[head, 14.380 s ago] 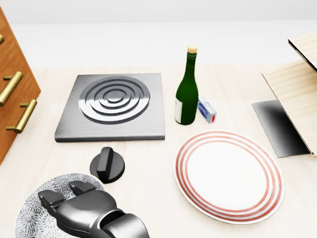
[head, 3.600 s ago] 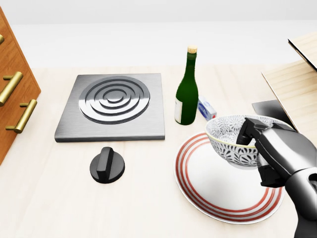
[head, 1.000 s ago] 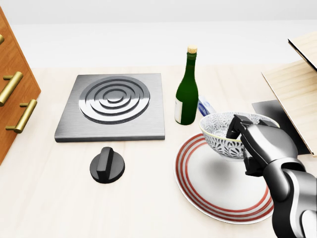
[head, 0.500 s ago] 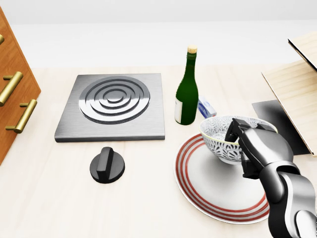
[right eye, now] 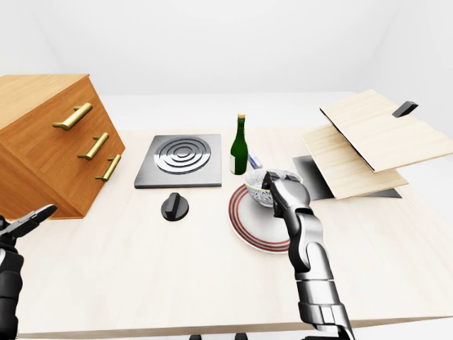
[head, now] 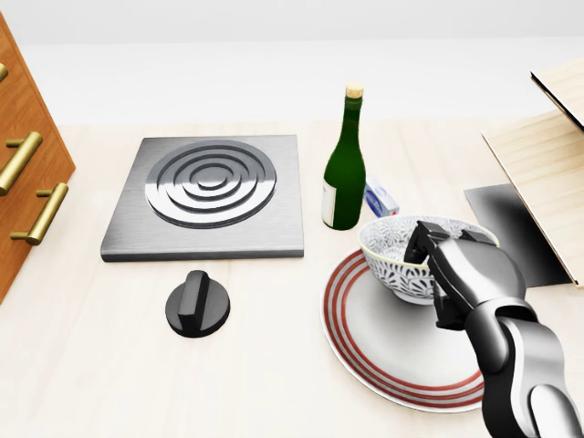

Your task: Pick up the akita bowl and put it on the plate.

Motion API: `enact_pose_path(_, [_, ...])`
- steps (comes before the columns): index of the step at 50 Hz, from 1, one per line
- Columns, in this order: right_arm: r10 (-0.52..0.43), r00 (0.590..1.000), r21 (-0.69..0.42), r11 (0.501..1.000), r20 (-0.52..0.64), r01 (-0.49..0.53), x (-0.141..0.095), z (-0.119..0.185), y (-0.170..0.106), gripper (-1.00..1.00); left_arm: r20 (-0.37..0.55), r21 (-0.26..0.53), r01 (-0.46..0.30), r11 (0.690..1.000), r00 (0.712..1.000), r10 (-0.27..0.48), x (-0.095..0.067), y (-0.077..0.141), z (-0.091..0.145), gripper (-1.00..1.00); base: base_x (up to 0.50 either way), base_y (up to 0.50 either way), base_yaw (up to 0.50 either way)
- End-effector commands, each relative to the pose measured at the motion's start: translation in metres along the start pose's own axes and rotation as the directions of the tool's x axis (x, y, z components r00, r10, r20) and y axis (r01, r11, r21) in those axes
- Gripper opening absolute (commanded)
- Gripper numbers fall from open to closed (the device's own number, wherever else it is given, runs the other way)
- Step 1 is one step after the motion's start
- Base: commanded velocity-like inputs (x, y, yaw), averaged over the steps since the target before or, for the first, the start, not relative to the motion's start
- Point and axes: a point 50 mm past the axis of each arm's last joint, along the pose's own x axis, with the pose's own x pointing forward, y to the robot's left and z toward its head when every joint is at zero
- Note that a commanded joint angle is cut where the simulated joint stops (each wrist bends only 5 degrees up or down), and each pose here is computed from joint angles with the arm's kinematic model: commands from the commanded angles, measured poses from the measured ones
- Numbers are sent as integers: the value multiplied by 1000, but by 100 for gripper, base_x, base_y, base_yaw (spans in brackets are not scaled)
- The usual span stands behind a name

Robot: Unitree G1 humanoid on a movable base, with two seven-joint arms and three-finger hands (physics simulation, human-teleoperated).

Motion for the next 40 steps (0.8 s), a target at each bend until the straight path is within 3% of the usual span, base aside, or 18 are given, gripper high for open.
enact_pose_path(1, [-24,1000,-27,999,-6,24,-2,0,-3,-100,-16,37,-4,999,1000,5,12,-26,6,100,0,0,0])
enact_pose_path(11, [-13,1000,-35,999,-13,13,-11,-2,-3,-100,-11,44,-7,999,1000,7,12,-28,8,100,0,0,0])
enact_pose_path(40, [12,1000,-27,1000,-28,-13,-7,-5,9,-100,-13,41,-4,999,1000,5,12,-28,7,100,0,0,0])
